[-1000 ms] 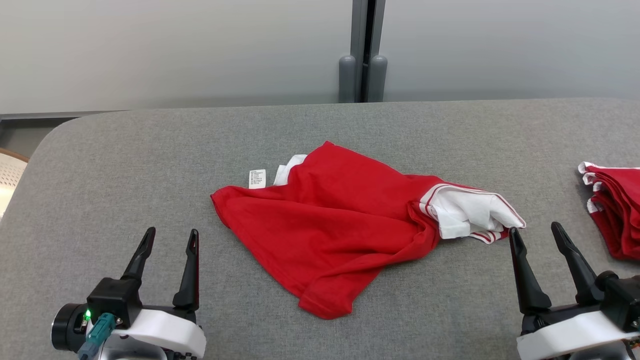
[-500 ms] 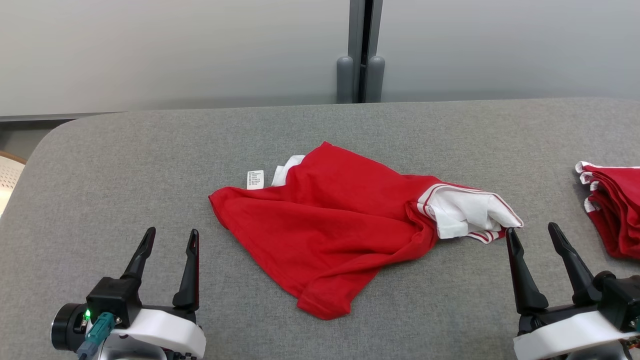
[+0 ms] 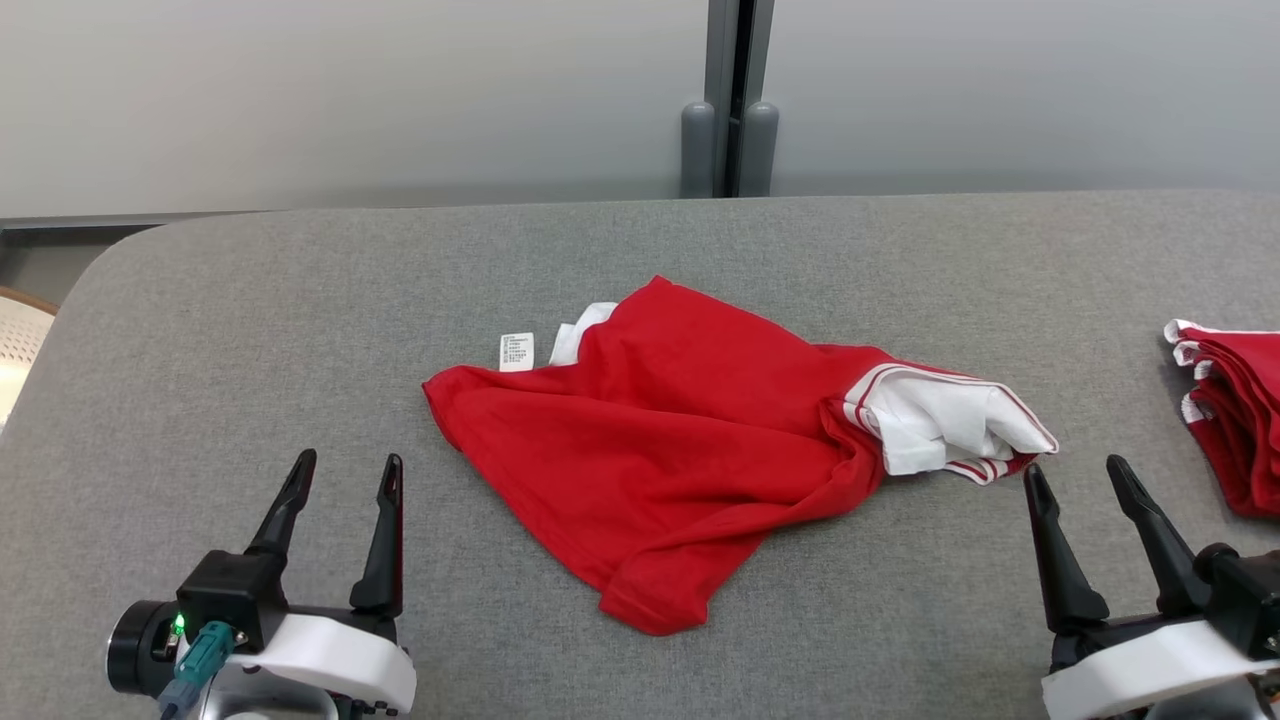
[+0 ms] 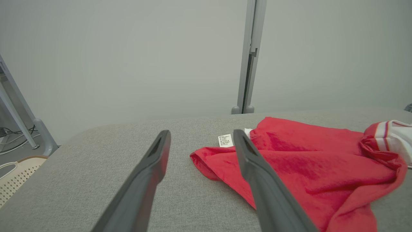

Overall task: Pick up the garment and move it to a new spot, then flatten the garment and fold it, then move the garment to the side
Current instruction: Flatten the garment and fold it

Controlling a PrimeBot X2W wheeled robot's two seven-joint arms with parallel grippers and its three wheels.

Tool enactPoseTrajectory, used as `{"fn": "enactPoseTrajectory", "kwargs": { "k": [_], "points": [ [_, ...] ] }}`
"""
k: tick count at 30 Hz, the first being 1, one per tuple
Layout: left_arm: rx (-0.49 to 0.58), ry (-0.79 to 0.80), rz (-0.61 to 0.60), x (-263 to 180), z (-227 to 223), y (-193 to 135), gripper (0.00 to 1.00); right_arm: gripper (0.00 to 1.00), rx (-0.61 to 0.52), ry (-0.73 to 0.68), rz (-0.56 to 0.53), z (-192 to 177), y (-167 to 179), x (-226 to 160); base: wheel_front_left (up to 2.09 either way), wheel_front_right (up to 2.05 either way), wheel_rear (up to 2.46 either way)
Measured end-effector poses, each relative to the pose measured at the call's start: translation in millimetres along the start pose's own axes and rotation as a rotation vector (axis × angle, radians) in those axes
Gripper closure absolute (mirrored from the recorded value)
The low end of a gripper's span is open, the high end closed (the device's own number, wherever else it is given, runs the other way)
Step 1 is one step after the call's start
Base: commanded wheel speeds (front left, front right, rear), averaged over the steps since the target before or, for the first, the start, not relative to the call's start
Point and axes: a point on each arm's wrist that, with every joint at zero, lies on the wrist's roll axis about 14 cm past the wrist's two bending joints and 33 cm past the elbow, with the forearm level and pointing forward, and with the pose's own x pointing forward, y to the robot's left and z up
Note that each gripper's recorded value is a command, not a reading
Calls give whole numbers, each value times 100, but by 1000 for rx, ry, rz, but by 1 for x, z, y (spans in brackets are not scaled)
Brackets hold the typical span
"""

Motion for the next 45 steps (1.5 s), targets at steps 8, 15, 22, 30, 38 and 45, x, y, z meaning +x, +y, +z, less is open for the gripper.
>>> {"fn": "enactPoseTrajectory", "kwargs": {
  "k": [8,15,22,30,38,45],
  "points": [
    [-11,-9,1,11,0,-2,0,0,22,148,-94,-48,-38,5,0,0,0],
    [-26,0,-7,31,-9,-5,0,0,26,225,-111,-77,-53,38,0,0,0],
    [-31,19,-6,44,-21,-4,0,100,5,240,-89,-88,-57,70,0,0,0],
    [-34,27,-8,52,-27,-4,0,100,-25,187,-73,-69,-65,103,0,0,0],
    [-38,38,-15,58,-34,-6,0,0,32,234,-98,-81,-78,130,0,0,0],
    [-37,40,-10,57,-34,-5,0,0,17,96,-58,-56,-66,136,0,0,0]
  ]
}}
